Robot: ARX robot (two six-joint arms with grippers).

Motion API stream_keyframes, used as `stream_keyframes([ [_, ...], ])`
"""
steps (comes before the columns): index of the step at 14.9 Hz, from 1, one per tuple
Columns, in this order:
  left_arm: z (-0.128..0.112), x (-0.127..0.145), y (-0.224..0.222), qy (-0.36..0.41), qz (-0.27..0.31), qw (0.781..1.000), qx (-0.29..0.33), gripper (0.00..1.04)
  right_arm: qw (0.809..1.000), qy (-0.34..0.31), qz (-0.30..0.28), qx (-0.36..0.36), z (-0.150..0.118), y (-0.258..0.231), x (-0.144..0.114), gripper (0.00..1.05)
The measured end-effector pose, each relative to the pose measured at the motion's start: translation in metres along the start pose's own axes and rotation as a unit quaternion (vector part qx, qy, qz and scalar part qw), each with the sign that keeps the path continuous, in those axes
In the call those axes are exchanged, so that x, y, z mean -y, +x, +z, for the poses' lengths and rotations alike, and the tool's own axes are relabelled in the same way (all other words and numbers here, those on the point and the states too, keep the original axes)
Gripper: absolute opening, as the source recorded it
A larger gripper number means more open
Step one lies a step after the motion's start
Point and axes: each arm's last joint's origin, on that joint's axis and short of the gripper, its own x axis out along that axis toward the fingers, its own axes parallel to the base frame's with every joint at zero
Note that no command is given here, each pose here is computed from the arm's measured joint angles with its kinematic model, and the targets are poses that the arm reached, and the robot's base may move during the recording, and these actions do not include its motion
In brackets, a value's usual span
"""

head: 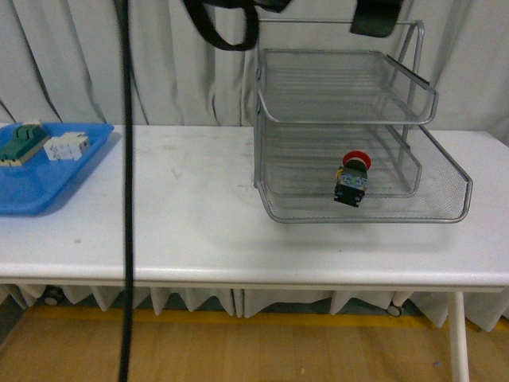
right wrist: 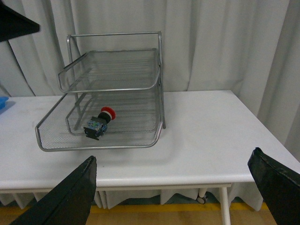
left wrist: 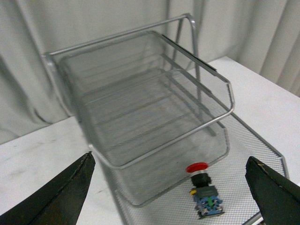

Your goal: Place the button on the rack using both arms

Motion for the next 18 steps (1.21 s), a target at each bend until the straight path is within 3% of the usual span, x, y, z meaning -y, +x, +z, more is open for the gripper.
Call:
stream_keyframes([
  [1,-0.001,-0.007,-0.021,-0.013,0.068,0.996,0.053,0.93,1.000,0.000,0.000,0.000,0.000,0.000,0.000,0.98],
  [2,-0.013,-0.025,-0.053,-0.045,0.172,0.980,0.093,0.80,1.000,0.000,0.001,0.000,0.000,0.000,0.000,0.98],
  [3,-0.029,-0.044,-0.097,-0.062,0.233,0.966,0.094,0.67,1.000,0.000,0.001,0.000,0.000,0.000,0.000,0.98],
  [5,-0.049,-0.065,-0.167,-0.083,0.265,0.949,0.150,0.42,1.000,0.000,0.001,0.000,0.000,0.000,0.000,0.98],
  [8,-0.117,-0.068,-0.195,-0.076,0.245,0.962,0.093,0.04,1.000,0.000,0.001,0.000,0.000,0.000,0.000,0.98],
  [11,-0.135,-0.073,-0.225,-0.078,0.254,0.957,0.119,0.02,1.000,0.000,0.001,0.000,0.000,0.000,0.000,0.98],
  [18,-0.171,-0.070,-0.256,-0.079,0.247,0.960,0.108,0.02,1.000,0.000,0.001,0.000,0.000,0.000,0.000,0.98],
])
